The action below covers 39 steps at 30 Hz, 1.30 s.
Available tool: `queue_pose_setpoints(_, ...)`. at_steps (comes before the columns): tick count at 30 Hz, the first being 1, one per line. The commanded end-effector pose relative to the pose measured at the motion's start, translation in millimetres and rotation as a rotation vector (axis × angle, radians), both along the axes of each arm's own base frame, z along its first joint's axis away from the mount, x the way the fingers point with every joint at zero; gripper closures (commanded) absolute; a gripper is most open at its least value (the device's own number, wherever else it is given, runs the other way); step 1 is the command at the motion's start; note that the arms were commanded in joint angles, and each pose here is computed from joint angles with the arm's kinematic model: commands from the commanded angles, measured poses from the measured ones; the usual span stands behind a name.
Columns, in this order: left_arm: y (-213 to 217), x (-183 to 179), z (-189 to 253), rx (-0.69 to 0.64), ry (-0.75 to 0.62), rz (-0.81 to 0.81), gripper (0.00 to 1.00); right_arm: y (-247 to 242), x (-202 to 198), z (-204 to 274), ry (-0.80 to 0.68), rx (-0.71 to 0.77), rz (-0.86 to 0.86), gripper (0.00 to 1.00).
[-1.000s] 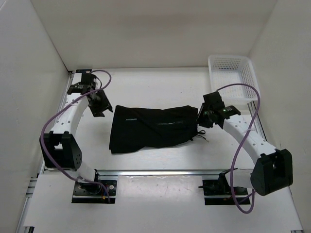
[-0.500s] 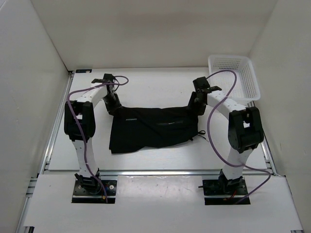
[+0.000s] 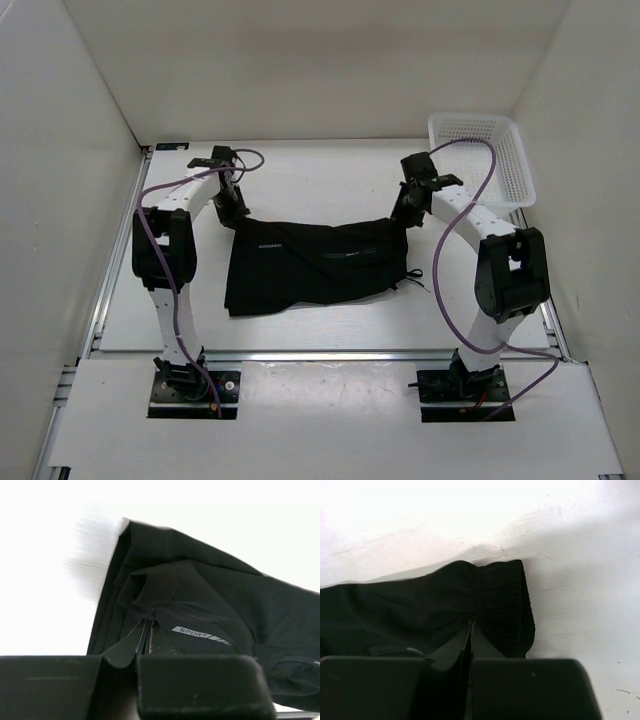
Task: Fold and stack the shorts
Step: Fold the shorts
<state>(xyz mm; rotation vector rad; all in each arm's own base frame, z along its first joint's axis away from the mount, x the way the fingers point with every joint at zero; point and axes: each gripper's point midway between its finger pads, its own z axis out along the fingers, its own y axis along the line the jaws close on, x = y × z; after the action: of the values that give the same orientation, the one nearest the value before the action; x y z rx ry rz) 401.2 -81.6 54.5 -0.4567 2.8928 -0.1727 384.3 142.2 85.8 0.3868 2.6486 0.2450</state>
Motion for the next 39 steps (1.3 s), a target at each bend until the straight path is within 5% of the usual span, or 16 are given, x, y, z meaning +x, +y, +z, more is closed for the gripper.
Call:
queue_pose_setpoints(1,12.4,19.0,40.2,0.006,-0.122,0.029,0.9,-1.0,19.9,44.5,-0.134,0.012,-0.009,1.0)
queue_pose_setpoints(2,13.2,22.8,41.5,-0.012,-0.126,0.025,0.88,-0.3,22.4,48.4,-0.144,0.015,-0.009,1.0)
queue_pose_setpoints(3,10.0,21.9,37.1,-0.028,-0.113,0.008,0.71,-0.8,21.8,50.3,-0.142,0.009,0.0,1.0)
queue_pose_setpoints(4,4.5,23.6,31.0,-0.056,-0.096,0.0,0.38,-0.8,22.1,45.3,-0.131,0.005,0.0,1.0)
queue_pose_setpoints(5,4.5,23.3,26.0,-0.055,-0.084,0.0,0.25,-0.7,22.2,40.9,-0.121,0.002,0.0,1.0)
queue_pose_setpoints(6,4.3,25.3,24.2,-0.055,-0.083,0.0,0.15,-6.9,21.1,39.3,-0.11,-0.011,-0.013,0.87)
queue_pose_setpoints(9,0.3,25.4,9.8,-0.052,-0.05,-0.009,0.09,-8.5,15.9,31.6,-0.089,-0.017,-0.013,0.46)
queue_pose_setpoints(11,0.1,27.5,-0.2,-0.05,-0.031,-0.008,0.09,-10.5,8.4,20.9,-0.059,-0.021,-0.022,0.37)
queue_pose_setpoints(14,-3.9,32.0,-4.3,-0.069,-0.026,-0.025,0.33,-9.0,-0.6,11.0,-0.025,-0.011,-0.01,0.36)
queue_pose_setpoints(15,-6.0,34.2,-1.3,-0.08,-0.034,-0.028,0.47,-10.8,-6.3,3.8,-0.005,-0.017,-0.01,0.36)
queue_pose_setpoints(16,-5.6,34.1,-1.4,-0.078,-0.036,-0.039,0.76,-11.3,-9.2,0.3,0.006,-0.016,-0.018,0.36)
queue_pose_setpoints(17,-5.6,34.1,-1.4,-0.078,-0.036,-0.039,0.88,-9.6,-10.8,-2.7,0.011,-0.007,-0.012,0.36)
queue_pose_setpoints(24,-5.8,36.0,13.4,-0.081,-0.071,-0.04,0.9,-2.3,-26.3,-18.0,0.056,0.05,-0.013,0.48)
queue_pose_setpoints(25,-1.8,37.2,17.4,-0.081,-0.08,-0.031,0.9,-0.5,-26.8,-15.7,0.046,0.063,-0.007,0.72)
queue_pose_setpoints(28,2.4,35.9,34.3,-0.083,-0.108,-0.023,0.9,-1.7,-23.7,-0.5,-0.004,0.076,-0.035,1.0)
queue_pose_setpoints(39,34.8,52.8,56.0,-0.054,-0.135,0.017,0.9,-2.1,18.1,30.3,-0.11,0.041,-0.059,1.0)
